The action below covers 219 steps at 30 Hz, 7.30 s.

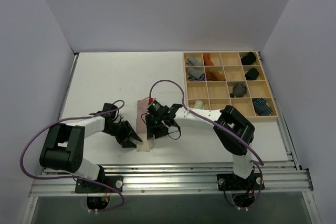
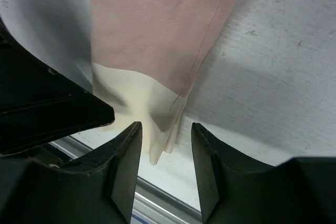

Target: Roll the underwear

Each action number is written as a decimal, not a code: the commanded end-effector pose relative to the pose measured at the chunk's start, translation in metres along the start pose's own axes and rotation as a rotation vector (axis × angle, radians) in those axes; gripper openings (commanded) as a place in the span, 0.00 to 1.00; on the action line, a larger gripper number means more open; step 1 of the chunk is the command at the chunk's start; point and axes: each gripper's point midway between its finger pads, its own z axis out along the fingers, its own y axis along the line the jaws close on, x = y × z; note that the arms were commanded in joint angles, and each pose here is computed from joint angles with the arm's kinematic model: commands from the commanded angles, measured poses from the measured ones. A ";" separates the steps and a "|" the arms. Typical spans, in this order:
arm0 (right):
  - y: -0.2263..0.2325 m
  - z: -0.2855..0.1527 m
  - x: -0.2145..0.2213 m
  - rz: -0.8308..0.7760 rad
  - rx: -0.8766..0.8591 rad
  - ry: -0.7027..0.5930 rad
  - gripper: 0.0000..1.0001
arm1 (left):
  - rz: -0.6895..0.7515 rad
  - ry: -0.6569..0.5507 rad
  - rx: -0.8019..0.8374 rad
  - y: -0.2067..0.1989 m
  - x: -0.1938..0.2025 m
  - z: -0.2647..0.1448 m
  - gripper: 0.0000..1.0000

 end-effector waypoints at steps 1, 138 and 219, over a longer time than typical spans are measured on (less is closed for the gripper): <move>0.016 -0.014 -0.001 0.025 -0.063 -0.043 0.38 | 0.023 -0.023 -0.006 0.012 -0.005 0.011 0.50; 0.061 0.007 -0.013 -0.837 0.089 -0.290 0.00 | -0.499 -0.122 0.116 0.000 -0.060 -0.065 0.30; 0.048 0.032 -0.106 -0.529 -0.272 -0.050 0.25 | 0.038 -0.232 -0.099 -0.062 -0.118 -0.028 0.29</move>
